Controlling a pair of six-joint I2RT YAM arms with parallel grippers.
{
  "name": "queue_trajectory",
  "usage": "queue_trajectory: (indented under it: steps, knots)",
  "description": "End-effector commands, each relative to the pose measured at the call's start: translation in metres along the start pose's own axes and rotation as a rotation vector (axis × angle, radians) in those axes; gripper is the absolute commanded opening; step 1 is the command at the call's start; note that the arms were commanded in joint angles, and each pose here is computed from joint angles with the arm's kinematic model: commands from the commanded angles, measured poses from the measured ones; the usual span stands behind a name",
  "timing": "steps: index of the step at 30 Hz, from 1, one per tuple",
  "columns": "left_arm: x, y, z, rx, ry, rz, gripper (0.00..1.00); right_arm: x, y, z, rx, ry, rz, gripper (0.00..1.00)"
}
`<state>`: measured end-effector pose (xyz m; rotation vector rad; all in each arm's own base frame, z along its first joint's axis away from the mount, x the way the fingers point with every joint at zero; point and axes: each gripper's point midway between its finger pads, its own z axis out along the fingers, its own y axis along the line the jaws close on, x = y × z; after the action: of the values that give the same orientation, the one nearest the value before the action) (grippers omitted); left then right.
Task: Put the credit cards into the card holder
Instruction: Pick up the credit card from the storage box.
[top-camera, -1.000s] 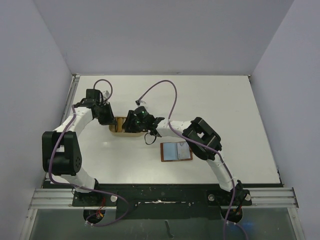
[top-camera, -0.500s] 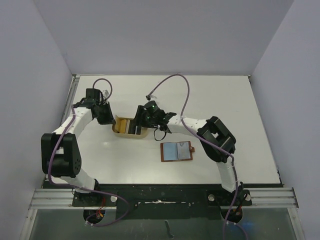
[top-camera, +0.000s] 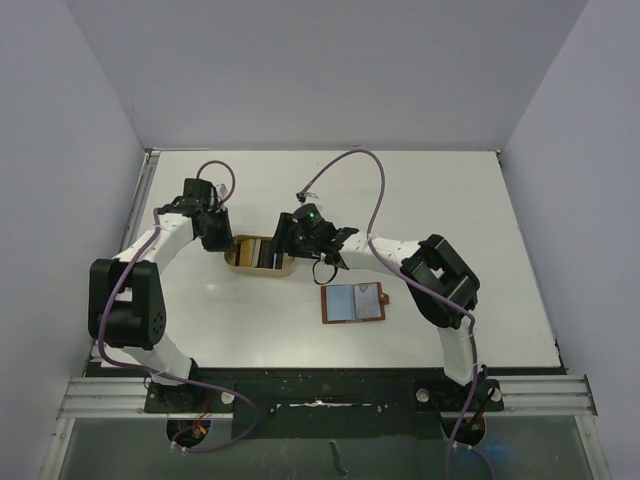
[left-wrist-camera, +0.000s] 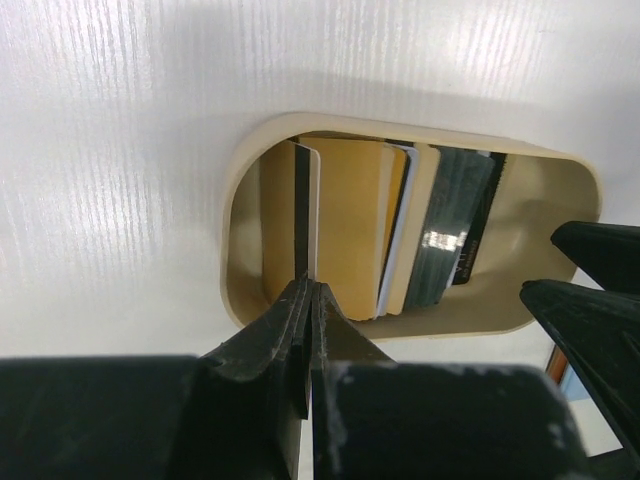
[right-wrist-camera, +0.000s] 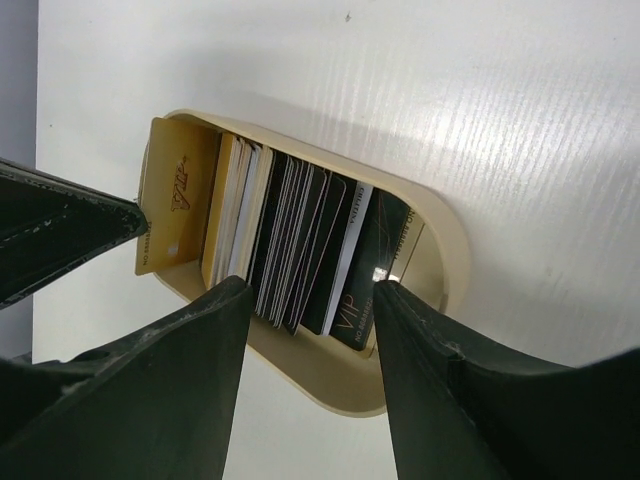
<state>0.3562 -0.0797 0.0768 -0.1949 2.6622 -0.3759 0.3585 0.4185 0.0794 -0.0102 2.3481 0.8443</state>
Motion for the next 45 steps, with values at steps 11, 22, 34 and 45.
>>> queue_trajectory:
  steps: [11, 22, 34, 45]
  knots:
    - [-0.019, 0.02, 0.002, -0.172, -0.062, 0.033, 0.01, -0.039, 0.037, -0.033, -0.099, -0.128, -0.005, 0.53]
    - [-0.012, 0.008, 0.013, -0.123, -0.027, 0.049, 0.09, -0.04, 0.034, -0.033, -0.09, -0.135, -0.002, 0.54]
    - [-0.004, -0.026, 0.02, 0.065, -0.016, 0.001, 0.09, -0.036, 0.029, -0.03, -0.077, -0.129, -0.003, 0.54]
    - [-0.01, -0.013, 0.01, -0.027, -0.044, 0.018, 0.0, -0.041, 0.033, -0.04, -0.089, -0.141, -0.015, 0.54]
